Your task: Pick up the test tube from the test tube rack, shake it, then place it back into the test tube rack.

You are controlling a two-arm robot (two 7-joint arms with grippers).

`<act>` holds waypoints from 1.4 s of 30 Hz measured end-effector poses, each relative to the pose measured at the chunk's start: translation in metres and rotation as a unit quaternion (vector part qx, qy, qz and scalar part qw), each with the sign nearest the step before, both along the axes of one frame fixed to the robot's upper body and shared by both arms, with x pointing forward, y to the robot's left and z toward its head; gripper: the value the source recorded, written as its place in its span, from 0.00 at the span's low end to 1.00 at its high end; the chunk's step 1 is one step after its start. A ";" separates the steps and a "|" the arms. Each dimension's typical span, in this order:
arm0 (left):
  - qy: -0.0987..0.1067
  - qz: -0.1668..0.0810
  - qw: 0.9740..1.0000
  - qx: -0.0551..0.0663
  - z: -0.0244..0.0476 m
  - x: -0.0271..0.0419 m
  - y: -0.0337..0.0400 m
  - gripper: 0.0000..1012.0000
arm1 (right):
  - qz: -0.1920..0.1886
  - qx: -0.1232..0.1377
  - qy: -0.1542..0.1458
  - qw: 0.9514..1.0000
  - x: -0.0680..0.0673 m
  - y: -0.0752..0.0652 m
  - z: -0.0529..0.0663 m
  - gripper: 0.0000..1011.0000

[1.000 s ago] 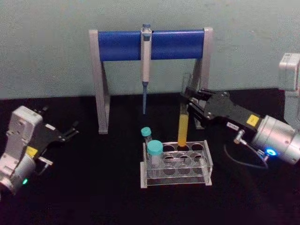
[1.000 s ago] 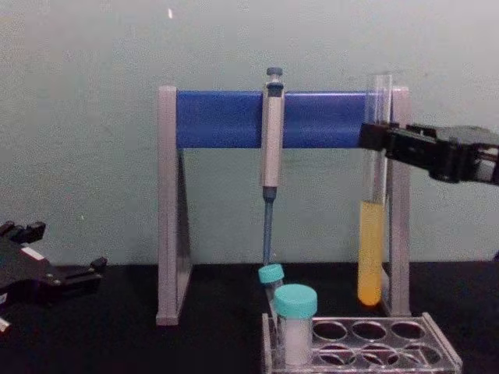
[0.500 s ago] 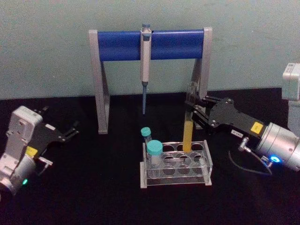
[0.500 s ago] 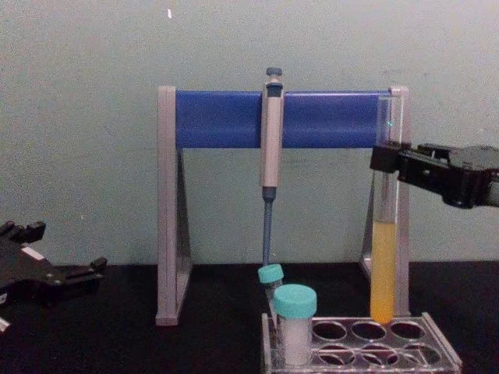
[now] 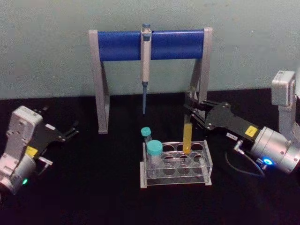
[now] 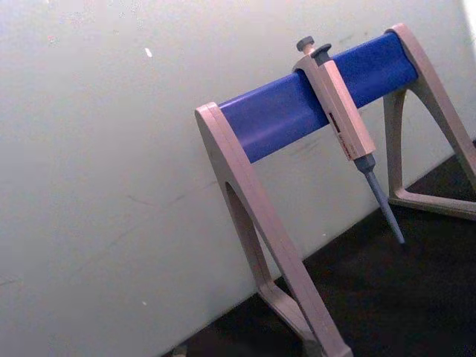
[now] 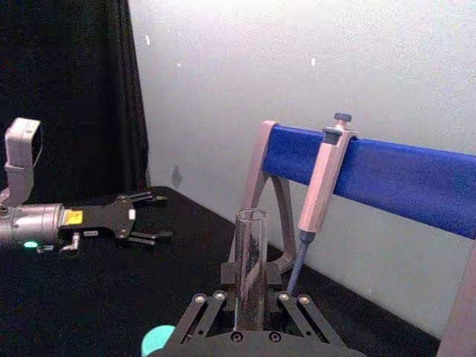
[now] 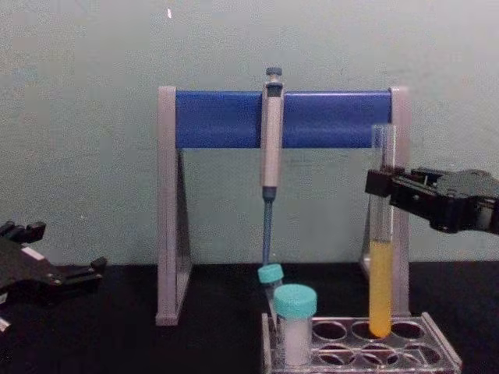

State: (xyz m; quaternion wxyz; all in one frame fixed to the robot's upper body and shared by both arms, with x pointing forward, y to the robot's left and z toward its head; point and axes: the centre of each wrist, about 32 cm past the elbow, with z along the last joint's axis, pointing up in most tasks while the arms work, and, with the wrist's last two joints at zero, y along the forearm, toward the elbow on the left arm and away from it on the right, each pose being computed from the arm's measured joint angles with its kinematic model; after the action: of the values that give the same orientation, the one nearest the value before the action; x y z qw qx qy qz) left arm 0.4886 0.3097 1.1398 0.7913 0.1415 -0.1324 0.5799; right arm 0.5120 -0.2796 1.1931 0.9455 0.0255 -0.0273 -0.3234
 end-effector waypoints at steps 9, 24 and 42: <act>0.000 0.000 1.000 0.000 0.0000 0.0000 0.0000 0.99 | -0.003 0.000 -0.001 1.000 0.005 0.002 -0.004 0.23; 0.000 0.000 1.000 0.000 0.0000 0.0000 0.0000 0.99 | -0.002 -0.004 0.002 1.000 0.009 0.005 -0.009 0.23; 0.000 0.000 1.000 0.000 0.0000 0.0000 0.0000 0.99 | -0.001 -0.009 0.015 1.000 0.013 0.006 -0.020 0.23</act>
State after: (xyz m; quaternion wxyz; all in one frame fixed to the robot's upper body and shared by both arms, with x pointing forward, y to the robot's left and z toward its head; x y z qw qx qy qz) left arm 0.4886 0.3097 1.1398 0.7913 0.1415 -0.1325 0.5799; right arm 0.5247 -0.2735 1.1727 0.9457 0.0119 -0.0166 -0.3243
